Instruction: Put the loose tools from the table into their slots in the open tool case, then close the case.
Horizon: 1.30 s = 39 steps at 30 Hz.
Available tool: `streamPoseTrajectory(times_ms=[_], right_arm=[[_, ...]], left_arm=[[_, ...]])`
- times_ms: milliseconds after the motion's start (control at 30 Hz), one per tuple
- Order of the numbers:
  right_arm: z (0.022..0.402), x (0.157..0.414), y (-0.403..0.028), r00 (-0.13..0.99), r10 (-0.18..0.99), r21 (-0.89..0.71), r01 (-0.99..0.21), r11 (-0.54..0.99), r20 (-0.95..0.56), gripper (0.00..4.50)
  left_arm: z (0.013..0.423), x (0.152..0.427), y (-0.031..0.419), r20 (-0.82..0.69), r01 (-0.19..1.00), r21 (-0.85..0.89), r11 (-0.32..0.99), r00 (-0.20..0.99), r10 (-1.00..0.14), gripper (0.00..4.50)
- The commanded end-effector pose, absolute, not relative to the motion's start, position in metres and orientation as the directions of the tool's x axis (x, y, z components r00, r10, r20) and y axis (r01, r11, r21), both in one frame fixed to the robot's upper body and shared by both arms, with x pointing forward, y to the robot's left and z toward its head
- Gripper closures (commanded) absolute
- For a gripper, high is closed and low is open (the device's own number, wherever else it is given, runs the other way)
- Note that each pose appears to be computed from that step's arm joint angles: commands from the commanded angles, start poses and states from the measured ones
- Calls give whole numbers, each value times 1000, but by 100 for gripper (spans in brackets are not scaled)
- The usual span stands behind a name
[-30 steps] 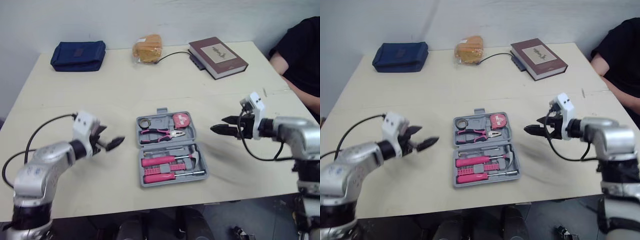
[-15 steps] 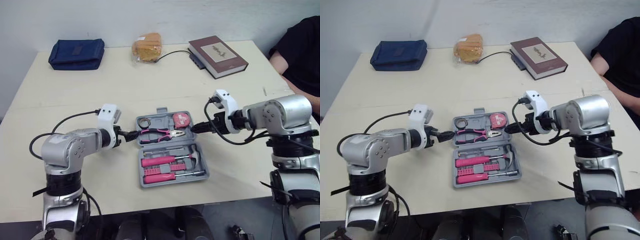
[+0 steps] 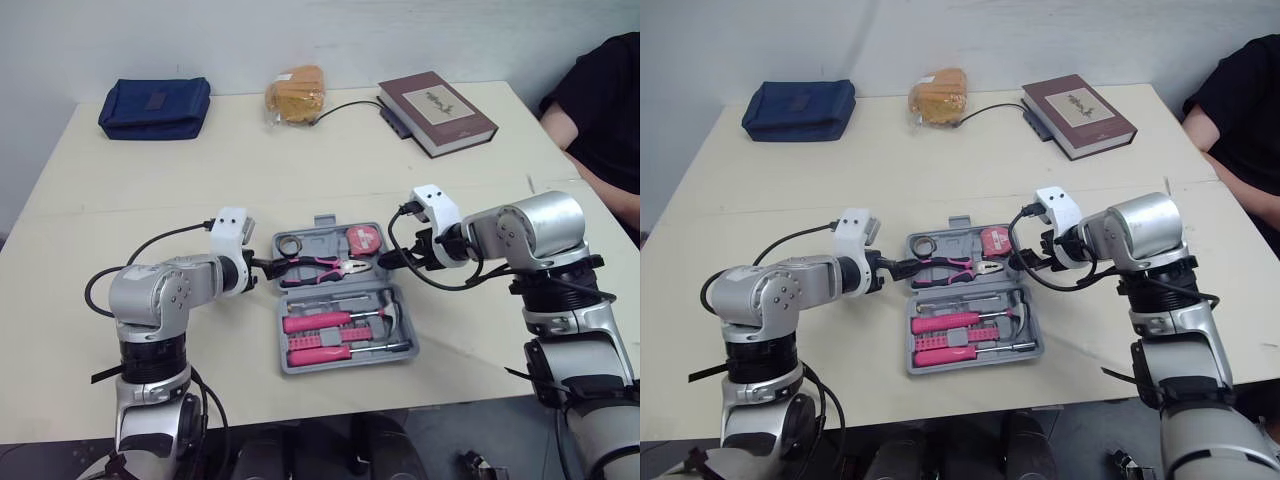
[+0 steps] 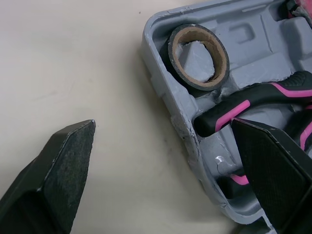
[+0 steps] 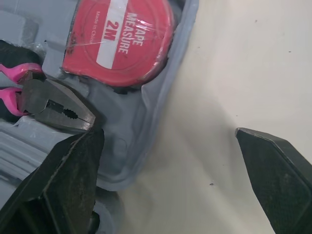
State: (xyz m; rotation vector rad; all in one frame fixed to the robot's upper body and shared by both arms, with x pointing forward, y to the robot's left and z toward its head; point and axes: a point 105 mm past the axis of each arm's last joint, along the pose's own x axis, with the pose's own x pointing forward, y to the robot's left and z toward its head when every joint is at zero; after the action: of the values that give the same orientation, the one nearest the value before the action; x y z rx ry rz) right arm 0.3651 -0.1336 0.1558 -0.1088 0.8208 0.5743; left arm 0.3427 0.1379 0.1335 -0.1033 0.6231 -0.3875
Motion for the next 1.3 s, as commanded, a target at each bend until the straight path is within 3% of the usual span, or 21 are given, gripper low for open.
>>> streamPoseTrajectory(times_ms=[33, 233, 267, 333, 400, 567, 633, 667, 800, 1000, 1200, 1300], right_arm=[[158, 369, -132, 562, 429, 100, -521, 848, -707, 0], [147, 371, -130, 559, 396, 79, -505, 859, -728, 0], [146, 371, -130, 557, 393, 81, -502, 861, -731, 24], [143, 371, -131, 554, 389, 83, -496, 864, -736, 87], [142, 371, -130, 552, 390, 91, -490, 867, -737, 178], [143, 370, -126, 550, 408, 132, -472, 872, -729, 440], [144, 369, -125, 552, 419, 156, -460, 874, -721, 450], [146, 369, -124, 560, 426, 170, -452, 876, -711, 450], [155, 370, -119, 598, 468, 213, -448, 868, -651, 450], [178, 370, -106, 668, 593, 218, -562, 798, -449, 450], [184, 367, -117, 752, 627, -82, -652, 754, -205, 450], [173, 370, -128, 782, 597, -218, -623, 751, -177, 450]], left_arm=[[134, 343, 145, -562, 287, -150, 946, 763, -320, 4], [130, 342, 143, -581, 292, -138, 946, 750, -316, 4], [129, 341, 142, -587, 298, -136, 945, 744, -319, 1], [127, 340, 139, -595, 309, -134, 942, 735, -326, 56], [126, 339, 136, -596, 317, -144, 938, 729, -337, 118], [128, 339, 130, -582, 318, -203, 926, 721, -376, 350], [128, 340, 128, -575, 321, -220, 921, 720, -389, 430], [129, 340, 127, -569, 322, -229, 919, 722, -395, 441], [136, 344, 124, -507, 335, -254, 907, 753, -420, 441], [158, 356, 125, -347, 380, -216, 899, 831, -434, 441], [190, 368, 140, -43, 410, -53, 911, 910, -412, 441], [185, 368, 146, -16, 410, 23, 912, 912, -410, 441]])
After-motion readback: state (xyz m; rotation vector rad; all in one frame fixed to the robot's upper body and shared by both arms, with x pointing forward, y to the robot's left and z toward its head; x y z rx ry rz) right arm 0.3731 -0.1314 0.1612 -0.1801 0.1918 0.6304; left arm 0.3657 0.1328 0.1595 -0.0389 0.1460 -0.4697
